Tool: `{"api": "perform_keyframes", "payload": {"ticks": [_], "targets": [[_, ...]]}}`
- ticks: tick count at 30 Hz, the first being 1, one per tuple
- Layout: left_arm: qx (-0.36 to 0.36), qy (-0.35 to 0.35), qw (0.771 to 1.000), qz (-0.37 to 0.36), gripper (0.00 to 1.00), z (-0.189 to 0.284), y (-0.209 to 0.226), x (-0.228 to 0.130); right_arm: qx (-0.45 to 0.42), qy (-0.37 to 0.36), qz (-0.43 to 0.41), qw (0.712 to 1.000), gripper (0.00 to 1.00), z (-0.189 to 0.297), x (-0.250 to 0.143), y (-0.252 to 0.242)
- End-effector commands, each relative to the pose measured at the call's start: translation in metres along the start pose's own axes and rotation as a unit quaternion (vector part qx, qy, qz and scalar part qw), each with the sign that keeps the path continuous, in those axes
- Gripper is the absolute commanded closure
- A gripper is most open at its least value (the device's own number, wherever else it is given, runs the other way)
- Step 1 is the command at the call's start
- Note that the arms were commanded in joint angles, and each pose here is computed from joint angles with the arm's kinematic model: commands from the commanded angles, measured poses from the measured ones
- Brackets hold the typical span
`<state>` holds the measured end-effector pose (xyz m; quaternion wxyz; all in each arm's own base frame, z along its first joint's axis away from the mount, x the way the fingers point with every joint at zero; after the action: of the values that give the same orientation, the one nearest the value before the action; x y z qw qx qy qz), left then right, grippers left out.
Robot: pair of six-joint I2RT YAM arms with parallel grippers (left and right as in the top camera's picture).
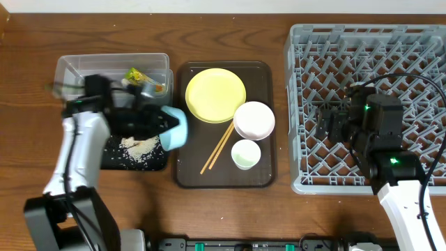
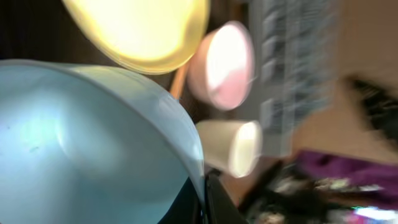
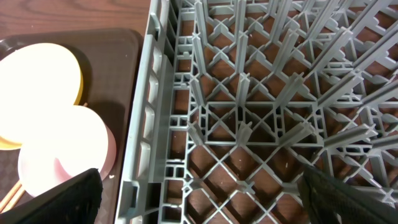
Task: Sort waste into correct bins and load items into the dishwasher rack
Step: 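Return the emptied blue bowl to the brown tray with the left gripper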
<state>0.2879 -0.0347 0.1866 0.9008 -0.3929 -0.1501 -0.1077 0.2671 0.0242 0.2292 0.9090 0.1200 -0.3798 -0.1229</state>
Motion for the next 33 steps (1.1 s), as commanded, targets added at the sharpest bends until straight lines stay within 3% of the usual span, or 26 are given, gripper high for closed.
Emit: {"api": "perform_keyframes", "payload": {"ticks": [1,5,10,15,22,24,25,26,33], "targets": [[0.126,0.066,0.989,-0.030,0.94,-0.023,-0.003,-0.004,0.011,-0.008,0.002,1.000,0.01,0.003,0.006,0.006],[0.200,0.106,0.972,-0.063,0.94,-0.052,-0.014,-0.006,0.011,-0.008,0.002,1.000,0.01,0.003,0.006,0.006],[0.196,0.121,0.965,-0.122,0.93,-0.086,-0.038,-0.007,0.011,-0.008,0.002,1.000,0.01,0.003,0.006,0.006],[0.268,0.138,0.947,-0.114,0.93,-0.104,-0.033,-0.012,0.010,-0.005,0.002,1.000,0.01,0.003,0.005,0.006],[0.273,0.156,0.945,-0.093,0.93,-0.114,-0.025,-0.017,0.010,-0.004,0.002,1.000,0.01,0.003,0.005,0.006],[0.272,0.153,0.945,-0.094,0.83,-0.113,-0.027,-0.016,0.010,-0.004,0.002,1.000,0.01,0.003,0.005,0.006],[0.272,0.151,0.946,-0.095,0.66,-0.112,-0.027,-0.016,0.010,-0.004,0.002,1.000,0.01,0.003,0.005,0.006],[0.272,0.148,0.946,-0.095,0.56,-0.111,-0.029,-0.015,0.010,-0.004,0.002,1.000,0.01,0.003,0.005,0.006],[0.219,0.101,0.964,-0.115,0.47,-0.095,-0.059,-0.002,0.010,-0.004,0.002,1.000,0.01,0.003,0.005,0.006]]}}
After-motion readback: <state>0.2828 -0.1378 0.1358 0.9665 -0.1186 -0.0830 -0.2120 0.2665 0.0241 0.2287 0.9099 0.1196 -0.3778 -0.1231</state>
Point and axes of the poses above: each gripper's point midway between its finger pads, its own z axis back along the fingers, its own y axis along the line the jaws close on, x = y × z, the point moved 8 cm from there along z, back along the fingers, and after that the axes turned 14 degrees about -z, right-handed, at the moved point
